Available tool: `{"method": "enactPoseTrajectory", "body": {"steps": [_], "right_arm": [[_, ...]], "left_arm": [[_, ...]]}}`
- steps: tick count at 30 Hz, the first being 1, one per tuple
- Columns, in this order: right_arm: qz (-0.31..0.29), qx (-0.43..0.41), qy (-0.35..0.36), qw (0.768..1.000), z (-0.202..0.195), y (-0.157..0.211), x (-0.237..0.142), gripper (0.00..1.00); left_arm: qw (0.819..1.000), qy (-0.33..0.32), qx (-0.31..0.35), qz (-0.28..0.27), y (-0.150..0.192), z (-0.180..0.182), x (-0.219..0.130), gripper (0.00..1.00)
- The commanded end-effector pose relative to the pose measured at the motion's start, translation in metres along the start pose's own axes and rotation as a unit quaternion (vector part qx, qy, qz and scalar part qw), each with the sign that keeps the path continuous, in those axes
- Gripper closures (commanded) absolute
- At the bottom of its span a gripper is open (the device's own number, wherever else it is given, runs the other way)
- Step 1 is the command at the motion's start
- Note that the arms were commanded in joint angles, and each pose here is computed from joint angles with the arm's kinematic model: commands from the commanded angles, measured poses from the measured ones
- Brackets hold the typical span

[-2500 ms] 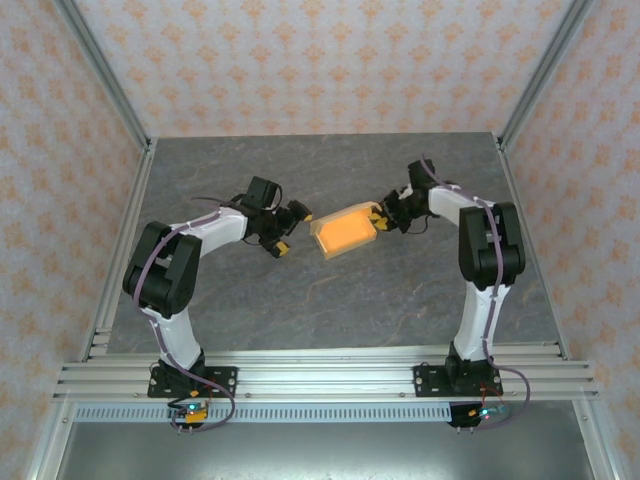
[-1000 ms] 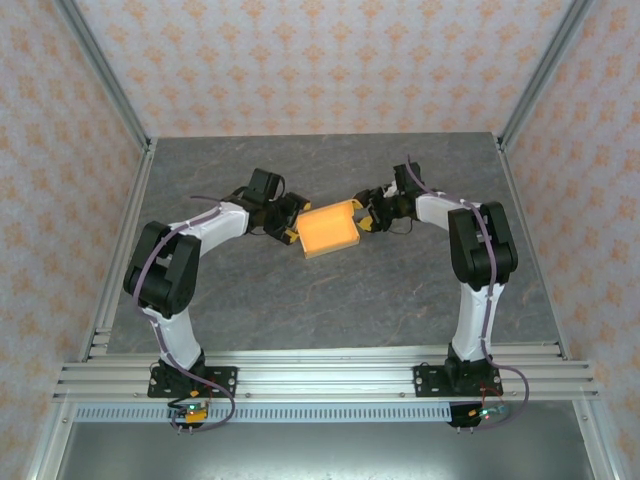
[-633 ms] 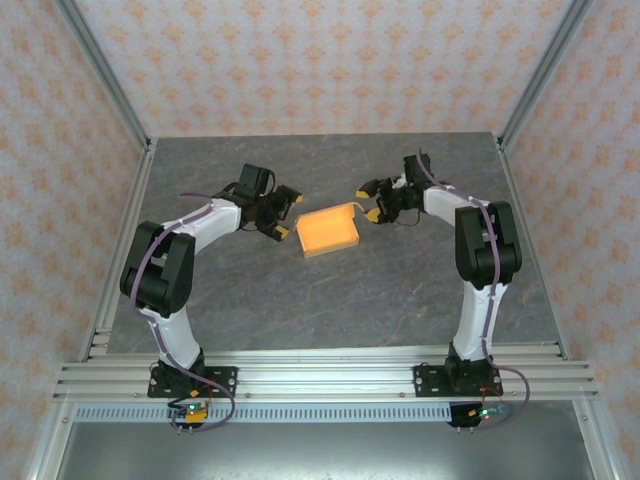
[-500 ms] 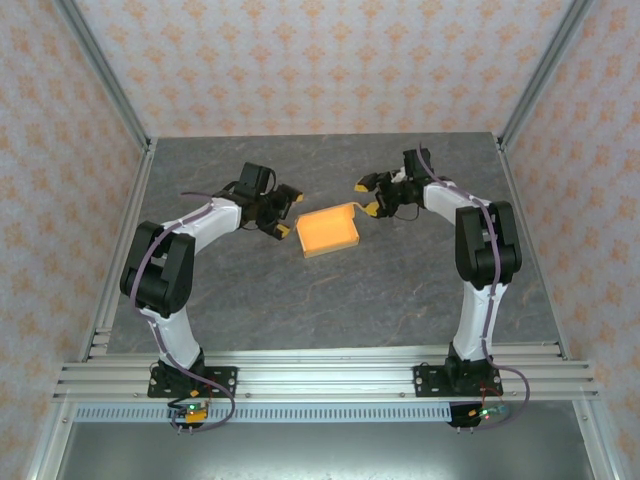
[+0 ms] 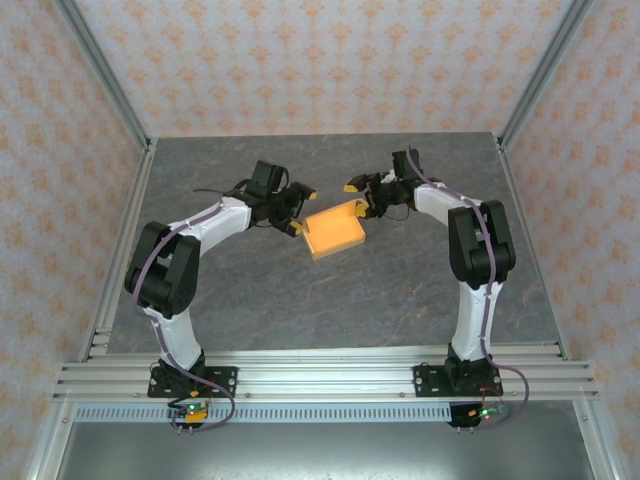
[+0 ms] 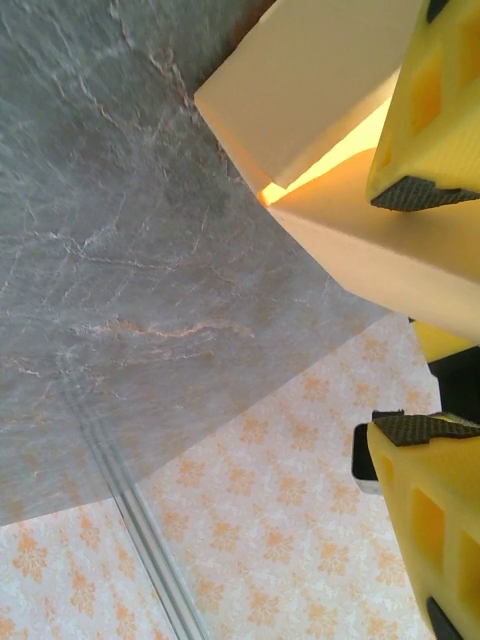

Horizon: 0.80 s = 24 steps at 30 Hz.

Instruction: Fold the paper box

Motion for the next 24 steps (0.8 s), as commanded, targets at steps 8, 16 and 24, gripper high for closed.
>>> {"method": "enactPoseTrajectory", "body": {"steps": [8,16,24], "right_arm": [[0.015,0.005,-0.009,1.000,0.001,0.011,0.004,0.44],[0.007,-0.032,0.079,0.996,-0.027,0.011,-0.012,0.41],[-0.012,-0.037,0.102,0.994,-0.038,-0.006,-0.046,0.38]], "left_arm": [[1.000,0.008,-0.005,0.021,0.018,-0.002,0.016,0.18],[0.999,-0.028,0.045,0.006,0.009,0.024,0.023,0.38],[0.988,-0.052,0.144,-0.011,0.005,0.028,0.015,0.46]]}}
Point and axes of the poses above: each hand's point on the last joint's axis, 136 mm out from that joint toward the fingers, its own x axis out along the fingers, its own z axis along the line the jaws close on, y = z × x, the point moved 1 cm from there along -x, back along the fingers, and after that the axes turned 6 degrees about -x, right-handed, at the moved point
